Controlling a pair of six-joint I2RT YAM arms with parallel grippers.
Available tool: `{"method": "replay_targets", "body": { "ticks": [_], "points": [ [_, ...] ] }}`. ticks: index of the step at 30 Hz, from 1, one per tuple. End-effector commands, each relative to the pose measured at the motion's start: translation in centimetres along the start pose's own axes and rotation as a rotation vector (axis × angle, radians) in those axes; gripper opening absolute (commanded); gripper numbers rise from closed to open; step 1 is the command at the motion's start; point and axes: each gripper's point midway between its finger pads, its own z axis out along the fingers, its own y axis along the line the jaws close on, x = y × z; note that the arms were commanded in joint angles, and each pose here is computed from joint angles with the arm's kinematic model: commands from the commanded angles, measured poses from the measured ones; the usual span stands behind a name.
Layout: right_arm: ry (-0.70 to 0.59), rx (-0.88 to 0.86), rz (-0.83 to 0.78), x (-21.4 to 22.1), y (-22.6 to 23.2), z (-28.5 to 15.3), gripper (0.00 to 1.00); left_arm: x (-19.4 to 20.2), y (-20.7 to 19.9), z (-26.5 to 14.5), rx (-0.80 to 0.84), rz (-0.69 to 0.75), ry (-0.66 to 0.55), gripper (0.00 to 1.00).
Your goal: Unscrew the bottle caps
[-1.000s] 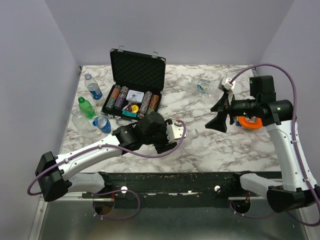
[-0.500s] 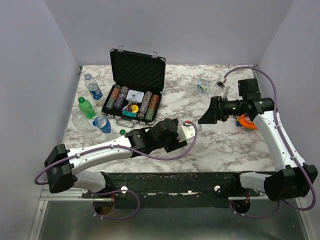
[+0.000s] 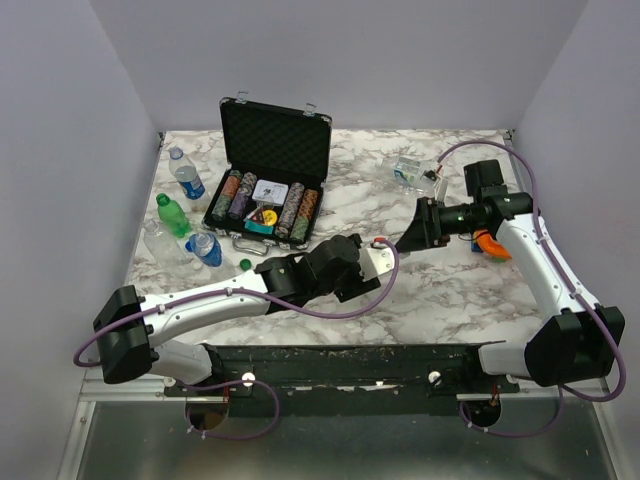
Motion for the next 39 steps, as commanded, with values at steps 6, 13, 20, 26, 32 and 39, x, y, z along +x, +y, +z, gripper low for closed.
{"method": "replay_targets", "body": {
  "ticks": [6,13,20,26,32,39],
  "points": [
    [-0.009,-0.102,-0.061,-0.2,2.6,-0.6,0.33,-1.2,0.3,0.0,-0.022,-0.023,-0.043,0.0],
    [0.011,-0.147,-0.238,0.3,4.4,-1.1,0.17,-2.0,-1.3,-0.9,0.127,-0.076,-0.125,0.0],
    [0.073,-0.255,-0.734,2.8,7.5,-1.3,0.08,-3.8,-3.0,-4.6,0.544,-0.164,-0.278,0.0],
    [0.065,-0.391,-1.183,5.1,9.2,-1.7,0.11,-2.8,-4.9,-6.6,0.842,-0.141,-0.265,0.0],
    [0.083,-0.35,-1.159,4.7,8.8,-1.6,0.17,-1.3,-4.7,-5.6,0.876,-0.146,-0.17,0.0],
    [0.035,-0.197,-1.0,2.7,8.5,-1.8,0.68,-0.4,-1.2,-3.8,0.568,-0.089,-0.164,0.0]
  ]
}}
